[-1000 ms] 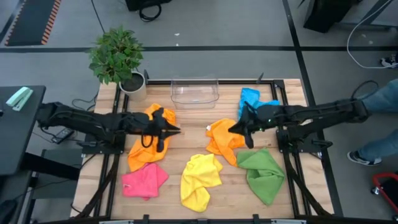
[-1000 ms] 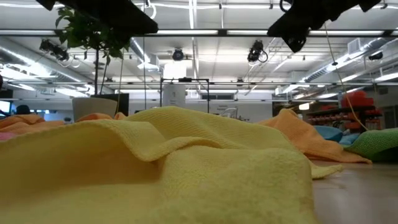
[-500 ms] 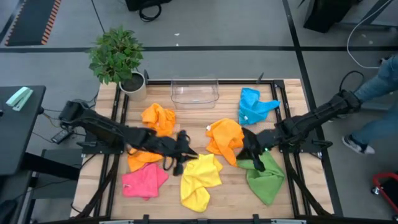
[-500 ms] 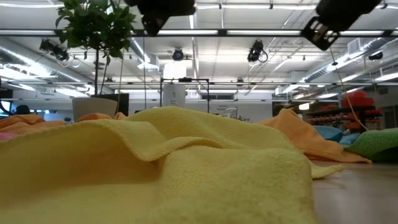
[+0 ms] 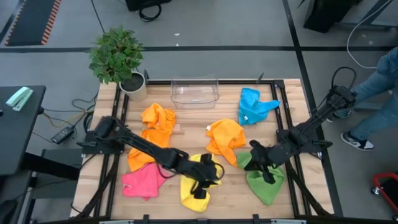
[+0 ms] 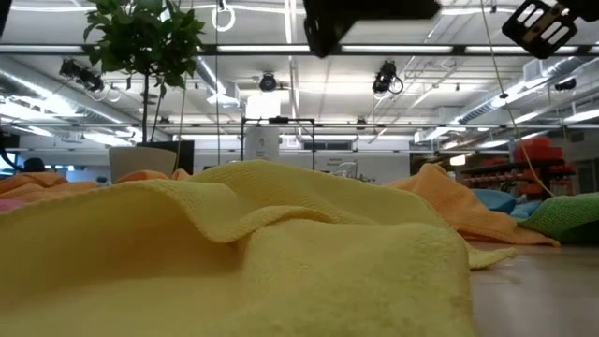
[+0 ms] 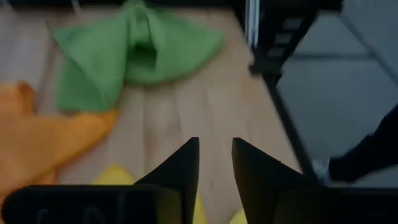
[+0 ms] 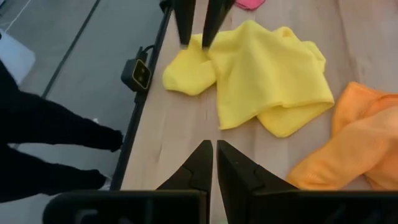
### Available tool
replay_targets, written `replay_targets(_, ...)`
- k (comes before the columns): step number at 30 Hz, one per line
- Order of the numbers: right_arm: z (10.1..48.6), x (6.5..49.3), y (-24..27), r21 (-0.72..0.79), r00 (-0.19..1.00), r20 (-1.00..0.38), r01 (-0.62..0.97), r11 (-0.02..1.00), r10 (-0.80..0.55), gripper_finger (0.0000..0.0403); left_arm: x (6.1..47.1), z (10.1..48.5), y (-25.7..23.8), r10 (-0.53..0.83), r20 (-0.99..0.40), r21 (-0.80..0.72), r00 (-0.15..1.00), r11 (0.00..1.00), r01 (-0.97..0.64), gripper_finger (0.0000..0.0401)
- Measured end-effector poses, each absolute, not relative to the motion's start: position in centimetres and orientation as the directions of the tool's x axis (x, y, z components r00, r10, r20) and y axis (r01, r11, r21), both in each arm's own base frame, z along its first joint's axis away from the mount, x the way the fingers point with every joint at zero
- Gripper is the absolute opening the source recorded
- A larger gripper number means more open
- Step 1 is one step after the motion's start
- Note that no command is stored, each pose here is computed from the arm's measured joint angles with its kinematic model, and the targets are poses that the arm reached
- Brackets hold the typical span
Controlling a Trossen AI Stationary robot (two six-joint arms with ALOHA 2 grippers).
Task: Fold microfiber towels
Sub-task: Fold the yellow microfiber cloth
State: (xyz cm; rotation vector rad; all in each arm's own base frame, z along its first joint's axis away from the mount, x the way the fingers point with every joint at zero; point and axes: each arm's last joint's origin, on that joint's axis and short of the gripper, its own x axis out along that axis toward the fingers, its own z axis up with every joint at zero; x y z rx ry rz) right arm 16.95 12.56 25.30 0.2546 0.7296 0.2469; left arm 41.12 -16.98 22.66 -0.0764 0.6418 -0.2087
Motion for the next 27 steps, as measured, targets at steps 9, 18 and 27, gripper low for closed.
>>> replay_targets(9,24.7,17.2,12.8,0.308,0.707,-0.647,-0.098,0.946,0.284,0.003,44.1,18.8,-18.3,-0.215,-0.676,-0.126,0.705,0.976,0.178,0.0176)
replay_targets(18,24.7,17.5,12.5,0.327,0.71,-0.649,-0.065,0.943,0.274,0.005,45.0,15.0,-18.5,-0.189,-0.742,-0.085,0.644,0.978,0.189,0.0192)
replay_targets(27,24.7,17.4,12.5,0.327,0.71,-0.649,-0.064,0.943,0.273,0.0053,44.5,13.8,-18.1,-0.159,-0.795,-0.053,0.585,0.98,0.194,0.0184)
